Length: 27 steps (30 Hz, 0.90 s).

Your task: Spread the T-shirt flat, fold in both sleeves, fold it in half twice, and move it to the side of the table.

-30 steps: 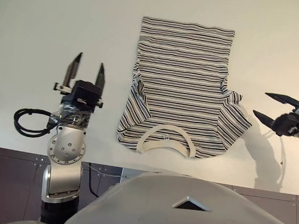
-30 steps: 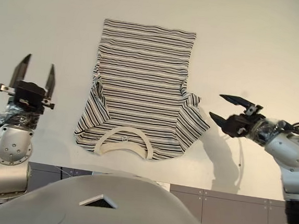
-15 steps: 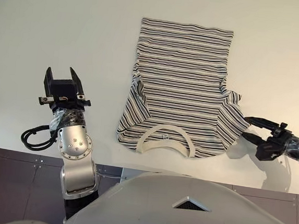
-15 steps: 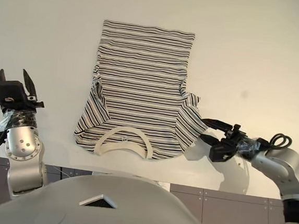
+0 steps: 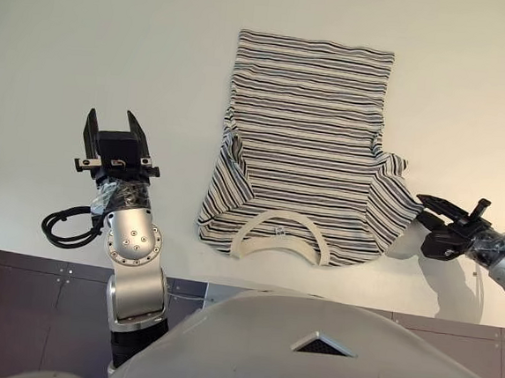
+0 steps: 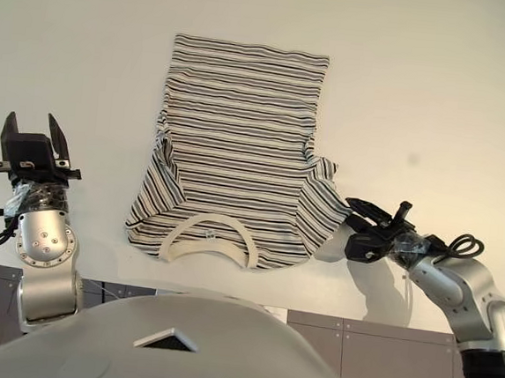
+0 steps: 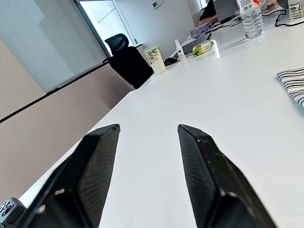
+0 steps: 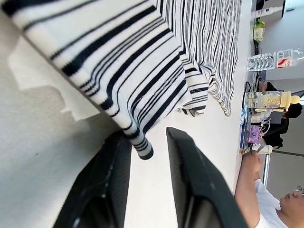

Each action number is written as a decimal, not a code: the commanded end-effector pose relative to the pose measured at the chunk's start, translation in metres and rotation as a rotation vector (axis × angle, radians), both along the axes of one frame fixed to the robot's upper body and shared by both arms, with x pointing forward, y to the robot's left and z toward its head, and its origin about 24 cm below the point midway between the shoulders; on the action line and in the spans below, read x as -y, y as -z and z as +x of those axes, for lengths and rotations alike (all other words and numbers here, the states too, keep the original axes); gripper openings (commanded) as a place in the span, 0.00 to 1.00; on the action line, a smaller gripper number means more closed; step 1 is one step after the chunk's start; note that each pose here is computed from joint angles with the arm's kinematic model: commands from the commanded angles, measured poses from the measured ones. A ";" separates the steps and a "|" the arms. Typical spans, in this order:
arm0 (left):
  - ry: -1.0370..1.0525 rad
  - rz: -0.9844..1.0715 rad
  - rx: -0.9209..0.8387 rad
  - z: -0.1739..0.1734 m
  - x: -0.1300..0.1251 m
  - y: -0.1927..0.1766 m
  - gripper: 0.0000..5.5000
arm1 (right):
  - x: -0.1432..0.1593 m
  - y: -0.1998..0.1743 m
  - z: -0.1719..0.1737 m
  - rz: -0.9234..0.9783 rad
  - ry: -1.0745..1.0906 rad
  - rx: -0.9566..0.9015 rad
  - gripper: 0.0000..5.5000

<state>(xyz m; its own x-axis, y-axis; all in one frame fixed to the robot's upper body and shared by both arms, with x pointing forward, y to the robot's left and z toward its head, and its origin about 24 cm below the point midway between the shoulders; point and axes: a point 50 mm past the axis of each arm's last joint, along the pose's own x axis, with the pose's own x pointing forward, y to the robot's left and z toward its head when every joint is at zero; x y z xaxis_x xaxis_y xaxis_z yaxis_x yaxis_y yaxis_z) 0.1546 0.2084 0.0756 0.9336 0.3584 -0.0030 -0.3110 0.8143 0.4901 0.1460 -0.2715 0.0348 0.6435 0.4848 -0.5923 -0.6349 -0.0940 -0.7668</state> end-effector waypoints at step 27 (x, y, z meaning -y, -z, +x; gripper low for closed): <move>0.059 0.030 -0.038 0.006 -0.001 0.003 0.42 | -0.061 -0.025 -0.007 0.355 -0.074 0.306 0.02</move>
<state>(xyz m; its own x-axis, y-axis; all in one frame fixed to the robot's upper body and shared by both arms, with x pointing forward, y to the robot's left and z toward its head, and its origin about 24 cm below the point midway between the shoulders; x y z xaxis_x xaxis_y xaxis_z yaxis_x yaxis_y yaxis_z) 0.1587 0.2081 0.0744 0.9461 0.3236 -0.0155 -0.2704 0.8150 0.5125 0.1375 -0.2203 0.0566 0.7477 0.6307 -0.2077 -0.3801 0.1501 -0.9127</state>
